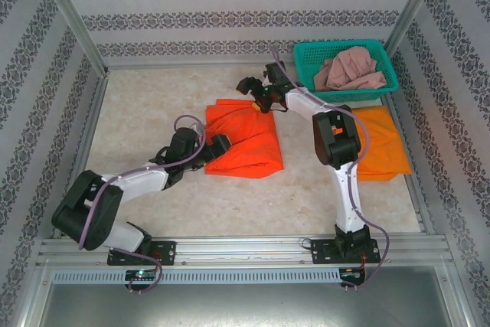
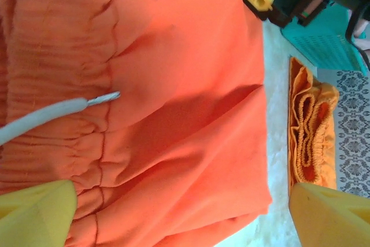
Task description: Fold and stack the shorts
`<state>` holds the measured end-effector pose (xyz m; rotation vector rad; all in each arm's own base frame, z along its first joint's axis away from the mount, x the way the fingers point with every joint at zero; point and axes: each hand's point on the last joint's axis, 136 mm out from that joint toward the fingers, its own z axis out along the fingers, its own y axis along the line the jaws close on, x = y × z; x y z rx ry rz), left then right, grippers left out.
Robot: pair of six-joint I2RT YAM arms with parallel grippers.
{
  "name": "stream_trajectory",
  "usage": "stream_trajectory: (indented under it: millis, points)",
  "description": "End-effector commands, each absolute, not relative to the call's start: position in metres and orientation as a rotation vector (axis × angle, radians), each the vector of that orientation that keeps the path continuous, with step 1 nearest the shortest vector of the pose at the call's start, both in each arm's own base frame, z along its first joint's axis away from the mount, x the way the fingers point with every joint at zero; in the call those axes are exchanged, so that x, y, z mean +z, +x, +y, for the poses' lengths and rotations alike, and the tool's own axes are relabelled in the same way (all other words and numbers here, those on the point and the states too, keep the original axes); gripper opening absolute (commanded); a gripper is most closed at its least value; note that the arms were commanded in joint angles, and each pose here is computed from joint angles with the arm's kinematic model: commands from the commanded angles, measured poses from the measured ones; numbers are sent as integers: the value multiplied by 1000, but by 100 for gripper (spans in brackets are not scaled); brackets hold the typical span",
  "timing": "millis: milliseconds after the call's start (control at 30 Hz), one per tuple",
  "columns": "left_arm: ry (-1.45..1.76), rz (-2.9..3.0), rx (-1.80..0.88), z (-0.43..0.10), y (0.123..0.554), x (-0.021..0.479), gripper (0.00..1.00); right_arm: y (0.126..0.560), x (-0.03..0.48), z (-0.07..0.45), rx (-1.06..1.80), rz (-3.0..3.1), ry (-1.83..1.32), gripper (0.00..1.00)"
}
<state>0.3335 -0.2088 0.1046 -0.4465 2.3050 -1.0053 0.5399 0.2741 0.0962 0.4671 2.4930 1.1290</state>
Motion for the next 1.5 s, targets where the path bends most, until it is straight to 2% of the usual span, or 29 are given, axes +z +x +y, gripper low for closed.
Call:
stream_trajectory:
  millis: [0,100,200,367,567,700,967,1467]
  points:
    - [-328,2306,-902,-206,337,138,98,521,202,265,1027,2307,209,90]
    - [-278,2270,-905,-212,348,158,100,489,226,248,913,2281,112,91]
    - [-269,2282,-906,-220,361,153,100,458,231,230,811,2292,32,92]
    - [-308,2356,-904,-231,377,111,98,417,214,211,686,2365,-86,96]
    - [-371,2476,-805,-219,364,46,97,389,169,195,643,2487,-129,98]
    - [-405,2530,-763,-209,347,18,97,383,136,187,649,2582,-116,97]
    - [-437,2544,-742,-198,332,7,96,384,90,182,696,2727,-76,95]
    - [-439,2535,-743,-196,329,7,96,396,56,191,775,2807,-42,85]
